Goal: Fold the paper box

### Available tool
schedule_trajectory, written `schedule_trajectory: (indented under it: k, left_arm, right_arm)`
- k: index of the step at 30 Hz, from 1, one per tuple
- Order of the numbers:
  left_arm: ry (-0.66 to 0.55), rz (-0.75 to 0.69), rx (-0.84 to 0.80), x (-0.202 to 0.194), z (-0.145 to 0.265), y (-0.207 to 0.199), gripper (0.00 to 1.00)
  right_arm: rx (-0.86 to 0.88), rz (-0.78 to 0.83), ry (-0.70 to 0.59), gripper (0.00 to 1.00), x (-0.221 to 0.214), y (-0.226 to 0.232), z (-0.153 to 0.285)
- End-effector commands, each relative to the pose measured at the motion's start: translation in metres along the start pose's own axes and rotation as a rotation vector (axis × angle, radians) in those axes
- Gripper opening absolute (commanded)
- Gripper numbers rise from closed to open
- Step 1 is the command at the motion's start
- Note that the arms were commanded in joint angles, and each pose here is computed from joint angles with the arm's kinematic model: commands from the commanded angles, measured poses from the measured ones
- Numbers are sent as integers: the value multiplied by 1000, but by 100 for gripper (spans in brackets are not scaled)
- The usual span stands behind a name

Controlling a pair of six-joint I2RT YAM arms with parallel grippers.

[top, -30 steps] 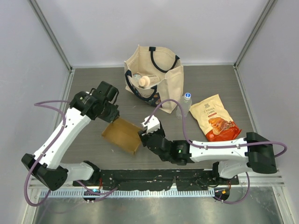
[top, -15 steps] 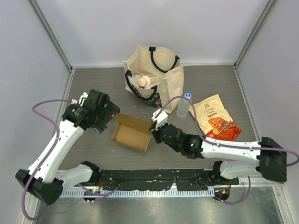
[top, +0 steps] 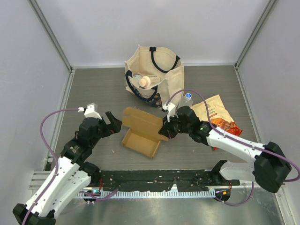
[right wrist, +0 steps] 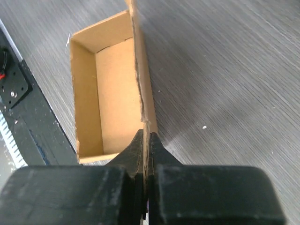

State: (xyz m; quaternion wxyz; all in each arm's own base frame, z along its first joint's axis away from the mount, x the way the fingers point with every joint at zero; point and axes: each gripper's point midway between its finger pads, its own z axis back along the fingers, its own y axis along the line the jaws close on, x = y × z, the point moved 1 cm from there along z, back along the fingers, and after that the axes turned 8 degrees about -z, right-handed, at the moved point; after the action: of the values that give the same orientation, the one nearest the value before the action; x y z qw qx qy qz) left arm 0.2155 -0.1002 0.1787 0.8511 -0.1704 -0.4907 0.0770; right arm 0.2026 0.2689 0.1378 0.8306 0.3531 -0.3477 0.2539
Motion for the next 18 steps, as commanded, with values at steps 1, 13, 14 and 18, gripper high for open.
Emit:
schedule_trajectory:
  k: [1,13,14,18]
  left_arm:
    - [-150,-106,-107,49,2,-28,100]
    - [-125,-38,-291,11,-38,-51,92]
    - [-120,-42,-286,9,-39,-49,92]
    - [-113,-60,-266,2,-42,-43,88]
  right_arm:
    - [141,97,54,1,11,23,-1]
    - [229,130,80,1,23,24,1]
    - [224,134,80,1,23,22,0]
    - [206,132,94,1,21,14,-5]
